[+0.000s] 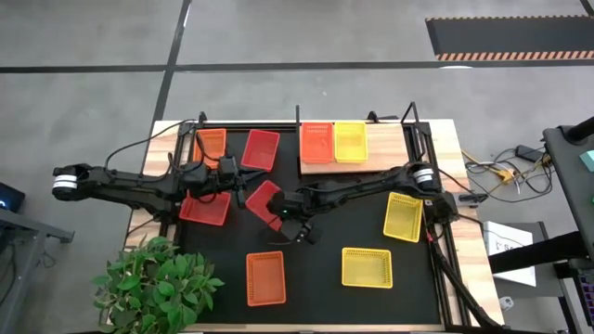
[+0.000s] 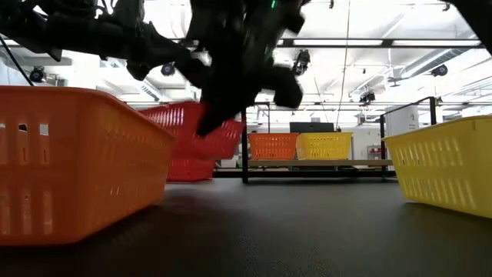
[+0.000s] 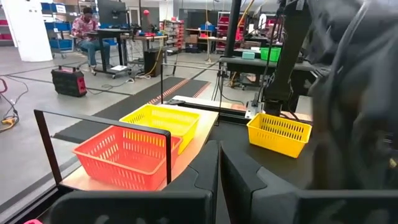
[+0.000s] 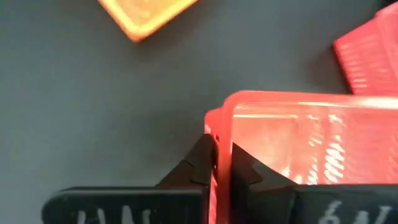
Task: Stack baskets on shelf by color
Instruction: Put the bottom right red bin on the shelf
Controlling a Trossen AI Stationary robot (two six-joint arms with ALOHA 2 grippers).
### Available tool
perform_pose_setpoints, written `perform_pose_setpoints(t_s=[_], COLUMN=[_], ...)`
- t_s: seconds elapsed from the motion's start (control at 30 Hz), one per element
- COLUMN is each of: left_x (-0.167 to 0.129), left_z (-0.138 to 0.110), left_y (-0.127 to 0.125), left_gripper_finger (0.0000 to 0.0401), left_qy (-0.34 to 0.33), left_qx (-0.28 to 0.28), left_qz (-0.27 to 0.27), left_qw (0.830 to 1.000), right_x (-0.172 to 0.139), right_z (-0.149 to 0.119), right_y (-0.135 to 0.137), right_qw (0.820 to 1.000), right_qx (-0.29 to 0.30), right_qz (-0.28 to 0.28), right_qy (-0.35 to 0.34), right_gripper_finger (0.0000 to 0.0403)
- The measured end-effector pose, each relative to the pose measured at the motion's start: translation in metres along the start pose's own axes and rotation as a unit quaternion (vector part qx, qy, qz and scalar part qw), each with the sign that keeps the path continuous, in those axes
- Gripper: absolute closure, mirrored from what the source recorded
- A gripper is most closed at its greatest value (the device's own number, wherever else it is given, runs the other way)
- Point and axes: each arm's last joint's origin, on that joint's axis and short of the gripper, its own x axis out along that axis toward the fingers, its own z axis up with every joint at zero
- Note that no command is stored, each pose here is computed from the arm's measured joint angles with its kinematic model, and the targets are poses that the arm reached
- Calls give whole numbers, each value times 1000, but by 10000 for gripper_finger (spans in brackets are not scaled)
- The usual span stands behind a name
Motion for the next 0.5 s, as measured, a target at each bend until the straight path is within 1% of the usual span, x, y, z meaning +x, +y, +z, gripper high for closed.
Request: perform_pose_setpoints(t_s=[0.13, 0.33, 0.4, 0.5], left_x=[0, 0, 0, 1], left_z=[1, 0, 0, 0], left_y=[0, 0, 0, 0], left_gripper_finger=[401, 401, 401, 401], left_qy=[-2, -4, -3, -3], left_qx=[-2, -5, -5, -5], left_qz=[0, 0, 0, 0], left_qw=[1000, 1000, 1000, 1000], right_x=[-42, -114, -138, -169], right_z=[14, 17, 16, 10], right_y=[8, 24, 28, 35], right_qw=[1000, 993, 988, 974], right_qx=[22, 115, 147, 190], right_qz=[-6, -14, -52, -116], right_qy=[3, 3, 18, 51], right_gripper_finger=[395, 395, 395, 395])
